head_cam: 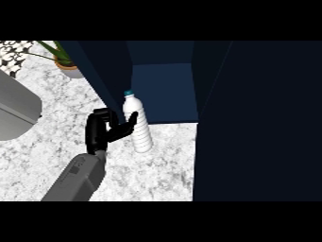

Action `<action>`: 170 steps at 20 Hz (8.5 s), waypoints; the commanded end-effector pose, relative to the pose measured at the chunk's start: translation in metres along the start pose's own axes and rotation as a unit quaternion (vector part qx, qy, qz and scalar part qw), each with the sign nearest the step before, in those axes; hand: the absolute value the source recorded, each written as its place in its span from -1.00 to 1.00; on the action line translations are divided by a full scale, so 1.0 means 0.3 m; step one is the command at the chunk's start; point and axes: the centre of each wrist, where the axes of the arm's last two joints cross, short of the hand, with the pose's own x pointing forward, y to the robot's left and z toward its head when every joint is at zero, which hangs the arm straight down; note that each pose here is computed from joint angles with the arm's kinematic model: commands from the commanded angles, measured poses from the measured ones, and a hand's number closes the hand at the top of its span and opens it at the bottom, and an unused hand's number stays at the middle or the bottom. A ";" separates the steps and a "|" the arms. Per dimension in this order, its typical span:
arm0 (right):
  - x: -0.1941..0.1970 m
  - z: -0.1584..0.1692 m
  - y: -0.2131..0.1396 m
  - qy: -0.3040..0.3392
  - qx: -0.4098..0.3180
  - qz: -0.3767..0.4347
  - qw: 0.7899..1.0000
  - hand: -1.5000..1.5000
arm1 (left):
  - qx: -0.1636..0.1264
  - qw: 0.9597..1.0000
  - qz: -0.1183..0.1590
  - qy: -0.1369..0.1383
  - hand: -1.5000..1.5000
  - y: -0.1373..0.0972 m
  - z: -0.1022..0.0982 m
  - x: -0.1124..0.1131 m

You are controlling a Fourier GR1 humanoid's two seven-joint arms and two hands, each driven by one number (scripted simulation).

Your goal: Pick up the bottled water, place it into the cabinet and close the cabinet

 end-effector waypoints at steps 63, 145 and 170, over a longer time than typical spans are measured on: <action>0.014 -0.029 -0.006 0.000 0.031 -0.030 0.999 -1.00 | -0.166 0.971 0.091 -0.144 -1.00 -0.241 0.029 0.290; 0.098 -0.205 0.194 -0.021 0.503 0.032 0.863 1.00 | -0.276 0.928 0.217 -0.123 -1.00 0.663 0.293 0.432; 0.034 -0.228 0.202 -0.001 0.520 -0.046 0.853 1.00 | -0.293 0.920 0.216 -0.145 -1.00 0.682 0.251 0.472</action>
